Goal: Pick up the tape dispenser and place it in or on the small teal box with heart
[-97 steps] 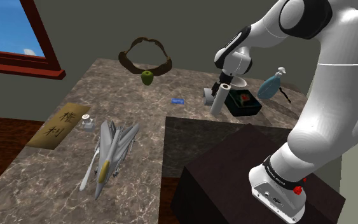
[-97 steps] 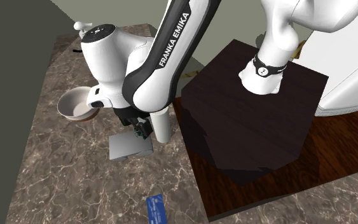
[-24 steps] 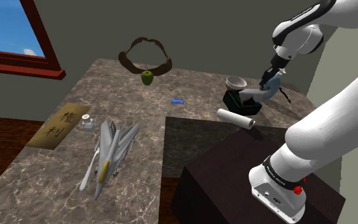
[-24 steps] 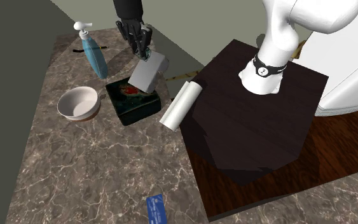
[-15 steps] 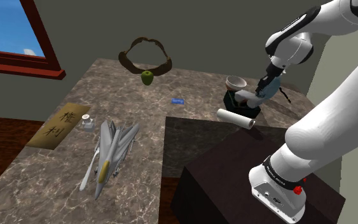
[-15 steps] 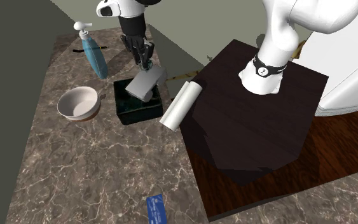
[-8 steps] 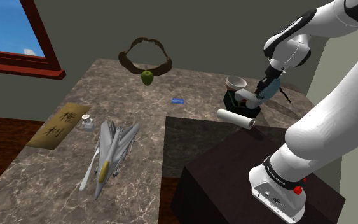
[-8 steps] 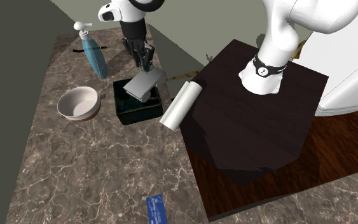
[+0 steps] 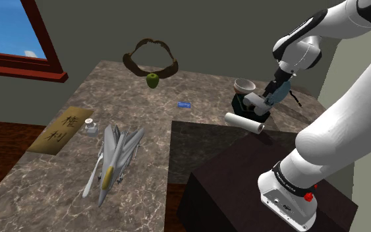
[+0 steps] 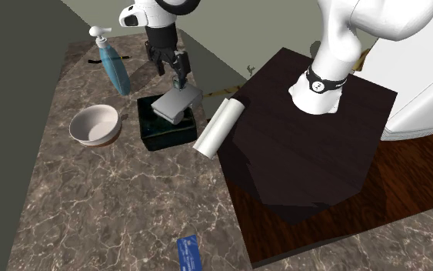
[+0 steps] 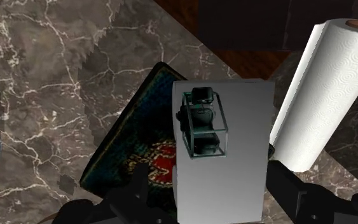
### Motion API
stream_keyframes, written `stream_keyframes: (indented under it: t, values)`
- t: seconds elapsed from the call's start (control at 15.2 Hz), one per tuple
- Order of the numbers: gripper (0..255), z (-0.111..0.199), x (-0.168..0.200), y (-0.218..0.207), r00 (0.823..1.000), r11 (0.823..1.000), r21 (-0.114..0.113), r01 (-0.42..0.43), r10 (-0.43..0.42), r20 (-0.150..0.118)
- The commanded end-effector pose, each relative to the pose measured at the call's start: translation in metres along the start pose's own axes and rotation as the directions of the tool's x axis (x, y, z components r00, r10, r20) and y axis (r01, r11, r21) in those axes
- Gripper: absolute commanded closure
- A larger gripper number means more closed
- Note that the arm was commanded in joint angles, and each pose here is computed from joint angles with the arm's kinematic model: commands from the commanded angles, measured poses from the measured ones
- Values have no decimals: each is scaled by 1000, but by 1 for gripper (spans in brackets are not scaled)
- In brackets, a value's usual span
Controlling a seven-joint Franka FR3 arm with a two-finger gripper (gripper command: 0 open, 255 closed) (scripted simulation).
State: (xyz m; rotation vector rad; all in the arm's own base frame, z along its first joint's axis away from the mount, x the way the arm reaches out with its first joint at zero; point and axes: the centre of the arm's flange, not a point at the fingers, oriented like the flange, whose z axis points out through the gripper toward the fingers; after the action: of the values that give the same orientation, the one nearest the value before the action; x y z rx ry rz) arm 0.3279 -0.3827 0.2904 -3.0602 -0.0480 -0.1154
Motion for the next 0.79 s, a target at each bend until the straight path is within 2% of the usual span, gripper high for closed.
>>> stream_keyframes:
  t: [0.0, 0.26, 0.73]
  values:
    - [0, 1, 0, 1, 1000, 1000, 0, 0, 0, 0]
    - [0, -49, 0, 1, 1000, 1000, 0, 0, 0, 0]
    - [0, -49, 0, 1, 1000, 1000, 0, 0, 0, 0]
